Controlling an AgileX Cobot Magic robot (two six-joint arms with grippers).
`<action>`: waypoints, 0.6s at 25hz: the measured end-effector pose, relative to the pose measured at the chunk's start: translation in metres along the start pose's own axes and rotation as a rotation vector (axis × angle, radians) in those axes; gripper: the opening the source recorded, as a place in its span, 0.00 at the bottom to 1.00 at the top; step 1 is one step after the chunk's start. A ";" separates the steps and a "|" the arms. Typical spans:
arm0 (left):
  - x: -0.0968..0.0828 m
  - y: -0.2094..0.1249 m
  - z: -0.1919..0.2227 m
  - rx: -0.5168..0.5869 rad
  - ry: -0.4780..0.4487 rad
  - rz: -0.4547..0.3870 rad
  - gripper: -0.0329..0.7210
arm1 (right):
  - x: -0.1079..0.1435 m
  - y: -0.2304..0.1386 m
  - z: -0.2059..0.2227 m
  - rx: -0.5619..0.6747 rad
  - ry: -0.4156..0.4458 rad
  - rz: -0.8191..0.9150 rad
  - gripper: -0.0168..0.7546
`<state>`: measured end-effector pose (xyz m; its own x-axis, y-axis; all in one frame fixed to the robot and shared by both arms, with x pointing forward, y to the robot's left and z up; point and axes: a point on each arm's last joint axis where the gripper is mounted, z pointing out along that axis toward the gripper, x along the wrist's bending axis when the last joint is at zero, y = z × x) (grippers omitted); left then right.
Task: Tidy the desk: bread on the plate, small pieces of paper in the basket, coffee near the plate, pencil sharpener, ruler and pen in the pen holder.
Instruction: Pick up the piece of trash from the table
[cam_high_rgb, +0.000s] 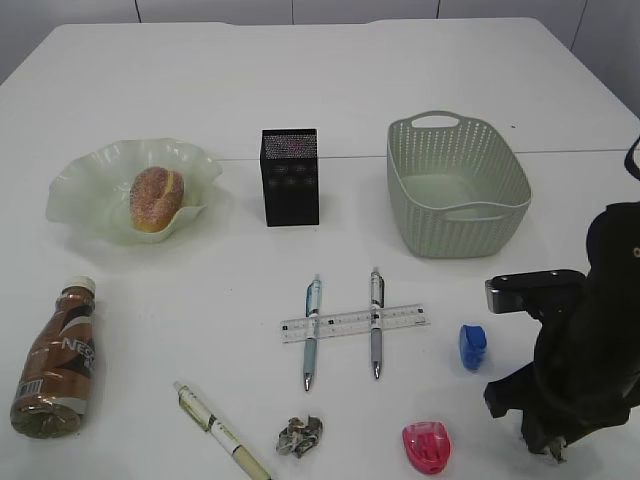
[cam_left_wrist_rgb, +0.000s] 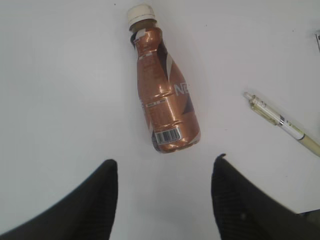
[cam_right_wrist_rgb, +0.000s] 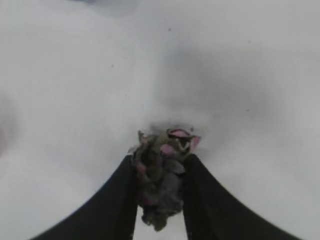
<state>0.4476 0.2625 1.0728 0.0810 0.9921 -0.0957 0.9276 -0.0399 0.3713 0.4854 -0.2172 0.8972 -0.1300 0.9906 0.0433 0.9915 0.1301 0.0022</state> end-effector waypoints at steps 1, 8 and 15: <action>0.000 0.000 0.000 0.000 -0.004 -0.003 0.62 | 0.000 0.000 0.000 0.000 0.000 0.000 0.31; -0.001 0.000 0.000 -0.001 -0.011 -0.007 0.62 | 0.000 0.000 0.000 0.001 0.000 0.000 0.14; -0.001 0.000 0.000 -0.003 -0.012 -0.007 0.62 | 0.000 -0.001 -0.011 -0.020 0.005 -0.002 0.10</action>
<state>0.4478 0.2615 1.0730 0.0789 0.9909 -0.1088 0.9271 -0.0328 0.3733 0.4844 -0.2174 0.9080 -0.1319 0.9901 0.0479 0.9911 0.1310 0.0218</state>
